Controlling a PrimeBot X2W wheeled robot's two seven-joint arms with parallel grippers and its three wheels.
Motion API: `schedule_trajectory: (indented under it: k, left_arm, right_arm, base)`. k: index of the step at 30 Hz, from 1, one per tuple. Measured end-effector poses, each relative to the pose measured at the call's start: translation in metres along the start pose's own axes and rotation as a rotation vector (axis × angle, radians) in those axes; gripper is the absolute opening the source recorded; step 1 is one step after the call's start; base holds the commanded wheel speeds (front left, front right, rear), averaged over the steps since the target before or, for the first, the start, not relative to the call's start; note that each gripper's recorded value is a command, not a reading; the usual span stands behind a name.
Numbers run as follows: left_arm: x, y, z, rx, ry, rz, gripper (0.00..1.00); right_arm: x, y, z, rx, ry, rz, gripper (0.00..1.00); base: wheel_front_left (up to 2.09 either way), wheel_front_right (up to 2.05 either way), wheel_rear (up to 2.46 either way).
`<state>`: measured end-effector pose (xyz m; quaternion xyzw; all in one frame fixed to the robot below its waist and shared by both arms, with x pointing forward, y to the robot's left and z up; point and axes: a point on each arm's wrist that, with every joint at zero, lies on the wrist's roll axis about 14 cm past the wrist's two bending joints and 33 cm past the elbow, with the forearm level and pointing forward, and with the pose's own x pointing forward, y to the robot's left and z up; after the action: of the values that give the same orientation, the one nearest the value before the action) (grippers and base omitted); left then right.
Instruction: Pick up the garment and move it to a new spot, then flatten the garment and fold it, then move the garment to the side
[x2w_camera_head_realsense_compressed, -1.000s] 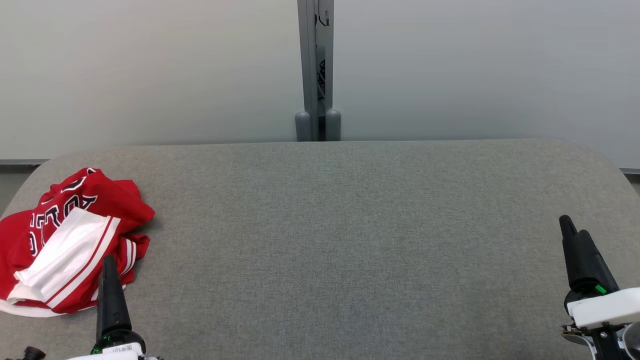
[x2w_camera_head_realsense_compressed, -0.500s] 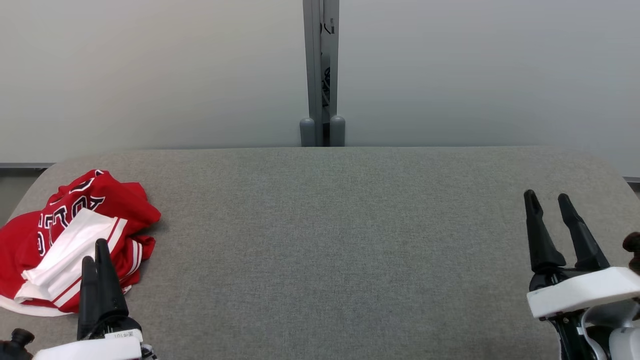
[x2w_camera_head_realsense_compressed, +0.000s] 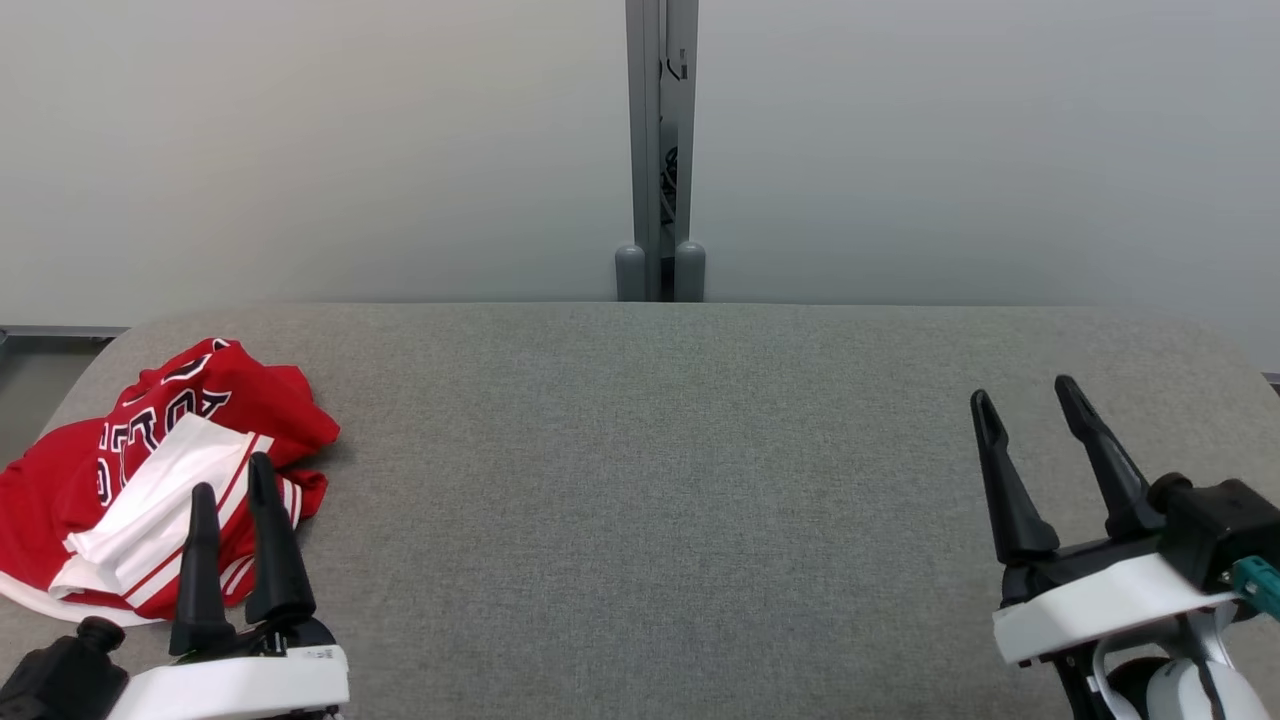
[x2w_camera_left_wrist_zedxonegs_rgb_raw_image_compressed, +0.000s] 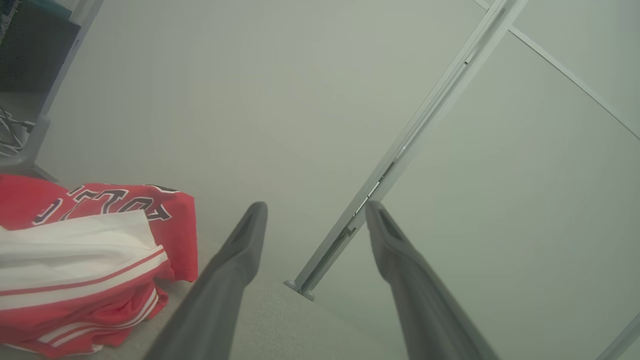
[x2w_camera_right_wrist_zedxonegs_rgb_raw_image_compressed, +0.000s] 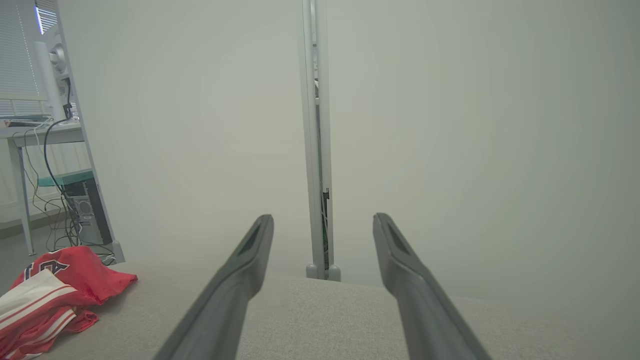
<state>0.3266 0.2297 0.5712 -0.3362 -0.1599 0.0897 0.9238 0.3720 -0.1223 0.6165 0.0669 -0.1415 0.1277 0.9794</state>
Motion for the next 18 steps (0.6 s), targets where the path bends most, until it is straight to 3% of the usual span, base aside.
schedule_trajectory:
  k: [7, 18]
  left_arm:
    - [-0.012, -0.019, -0.022, 0.164, 0.059, -0.053, 1.0]
    - [-0.03, -0.023, -0.063, 0.378, 0.167, -0.092, 1.0]
  right_arm:
    - [-0.012, 0.002, -0.018, -0.013, 0.039, -0.008, 1.0]
    - [-0.034, -0.013, -0.047, 0.019, 0.104, -0.067, 1.0]
  base:
    - [0.0, 0.0, 0.0]
    - [0.0, 0.0, 0.0]
